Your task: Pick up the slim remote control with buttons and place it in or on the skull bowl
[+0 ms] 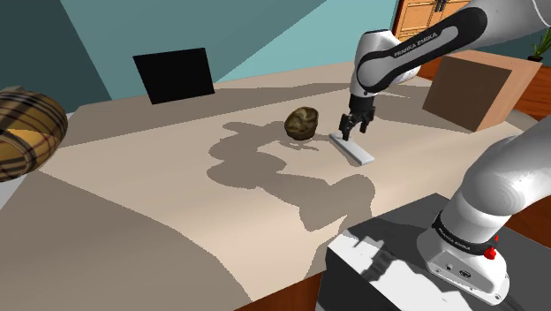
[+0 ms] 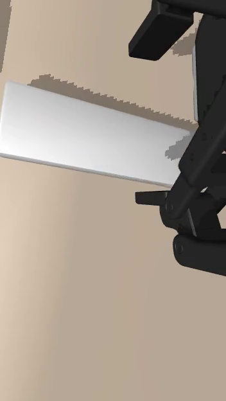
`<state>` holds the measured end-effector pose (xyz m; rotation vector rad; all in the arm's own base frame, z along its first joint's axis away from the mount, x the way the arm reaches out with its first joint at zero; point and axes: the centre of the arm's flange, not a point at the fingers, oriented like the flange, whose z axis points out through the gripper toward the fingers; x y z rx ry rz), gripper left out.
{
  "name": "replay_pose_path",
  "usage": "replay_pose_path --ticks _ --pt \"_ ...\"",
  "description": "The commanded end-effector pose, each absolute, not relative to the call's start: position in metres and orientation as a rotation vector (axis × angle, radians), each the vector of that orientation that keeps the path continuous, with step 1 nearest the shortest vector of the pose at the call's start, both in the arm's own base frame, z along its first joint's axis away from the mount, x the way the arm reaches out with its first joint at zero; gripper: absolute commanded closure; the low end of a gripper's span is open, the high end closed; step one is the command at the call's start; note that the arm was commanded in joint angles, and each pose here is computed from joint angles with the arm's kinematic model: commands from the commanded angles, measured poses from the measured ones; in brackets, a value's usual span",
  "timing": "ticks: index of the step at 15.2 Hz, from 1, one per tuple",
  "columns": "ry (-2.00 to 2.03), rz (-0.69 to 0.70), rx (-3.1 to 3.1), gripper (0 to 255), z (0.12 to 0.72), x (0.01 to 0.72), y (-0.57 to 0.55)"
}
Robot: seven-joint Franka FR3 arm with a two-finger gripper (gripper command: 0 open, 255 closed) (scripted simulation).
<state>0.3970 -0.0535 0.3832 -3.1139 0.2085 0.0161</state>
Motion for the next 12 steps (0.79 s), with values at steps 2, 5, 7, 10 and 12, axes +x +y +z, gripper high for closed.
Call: replay_pose_path --ticks 2,5,7,10,12 --pt "0.226 0.012 -3.115 0 0.36 0.401 -0.056" --pt "0.226 0.012 -3.115 0 0.344 0.401 -0.055" --pt "0.226 0.012 -3.115 0 0.334 0.401 -0.055" --pt "0.226 0.012 -3.115 0 0.331 0.401 -0.055" --pt "0.226 0.012 -3.115 0 0.331 0.401 -0.055"
